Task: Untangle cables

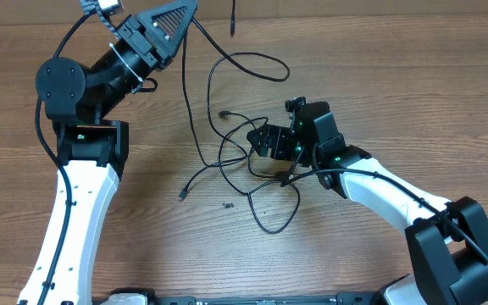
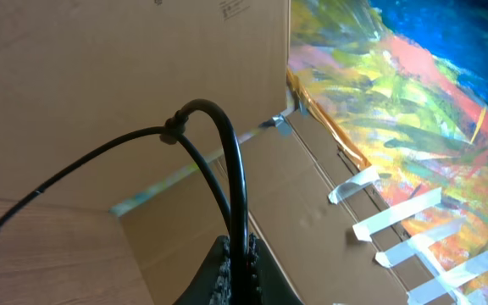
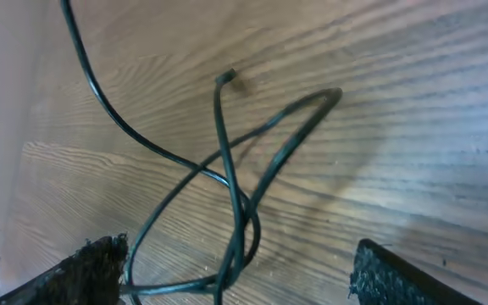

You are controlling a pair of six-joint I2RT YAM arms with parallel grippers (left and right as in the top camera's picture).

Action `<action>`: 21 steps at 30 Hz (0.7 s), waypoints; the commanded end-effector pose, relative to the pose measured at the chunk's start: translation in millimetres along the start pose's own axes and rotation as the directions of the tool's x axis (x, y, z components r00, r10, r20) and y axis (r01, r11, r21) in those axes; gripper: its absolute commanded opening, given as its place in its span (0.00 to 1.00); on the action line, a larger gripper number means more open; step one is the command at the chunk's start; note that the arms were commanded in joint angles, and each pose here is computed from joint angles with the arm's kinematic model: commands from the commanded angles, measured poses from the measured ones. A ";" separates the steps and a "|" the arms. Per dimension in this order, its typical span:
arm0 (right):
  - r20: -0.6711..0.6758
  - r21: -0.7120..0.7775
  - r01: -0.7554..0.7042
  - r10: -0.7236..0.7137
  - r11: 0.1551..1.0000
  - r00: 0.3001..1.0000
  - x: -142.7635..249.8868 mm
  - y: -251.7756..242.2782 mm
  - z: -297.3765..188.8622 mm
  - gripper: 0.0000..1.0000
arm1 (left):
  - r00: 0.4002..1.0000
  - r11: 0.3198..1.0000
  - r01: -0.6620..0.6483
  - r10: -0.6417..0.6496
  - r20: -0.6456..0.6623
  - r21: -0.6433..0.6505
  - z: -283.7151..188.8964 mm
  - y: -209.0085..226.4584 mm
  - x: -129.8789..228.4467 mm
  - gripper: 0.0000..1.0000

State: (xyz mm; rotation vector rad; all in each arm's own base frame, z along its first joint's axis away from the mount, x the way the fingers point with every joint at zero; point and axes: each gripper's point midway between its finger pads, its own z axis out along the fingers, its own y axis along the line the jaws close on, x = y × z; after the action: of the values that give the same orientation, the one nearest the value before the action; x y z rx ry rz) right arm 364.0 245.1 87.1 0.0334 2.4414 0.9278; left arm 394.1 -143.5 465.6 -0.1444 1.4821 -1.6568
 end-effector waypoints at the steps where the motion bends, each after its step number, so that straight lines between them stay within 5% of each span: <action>1: -0.015 0.011 0.004 -0.004 1.000 1.000 6.7 -2.3 11.1 0.86 | 1.000 1.000 -0.013 0.013 -0.014 0.027 0.7 -13.2 3.1 0.04; 9: -0.062 0.002 0.028 -0.028 1.000 0.998 27.4 3.2 27.4 0.75 | 1.000 1.000 -0.003 0.003 -0.016 0.016 0.7 -10.3 3.7 0.04; 12: -0.051 -0.010 0.035 -0.036 0.999 0.998 25.6 6.3 29.0 0.46 | 1.000 1.000 0.005 -0.005 -0.018 0.008 0.7 -8.2 4.1 0.04; 15: -0.057 -0.006 0.033 -0.033 0.999 0.998 27.6 3.3 32.7 0.27 | 1.000 1.000 0.005 -0.005 -0.021 0.009 0.7 -8.2 4.5 0.04; 21: -0.075 0.004 0.027 -0.026 1.000 0.997 32.6 -1.4 35.8 0.06 | 1.000 1.000 0.005 -0.005 -0.025 0.009 0.7 -8.3 5.2 0.04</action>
State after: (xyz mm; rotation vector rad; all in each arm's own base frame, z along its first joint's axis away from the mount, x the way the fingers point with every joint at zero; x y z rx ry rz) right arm 352.4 269.8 49.0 -0.0243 2.5100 0.9247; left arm 395.1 -144.4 460.6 -0.1592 1.5067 -1.6627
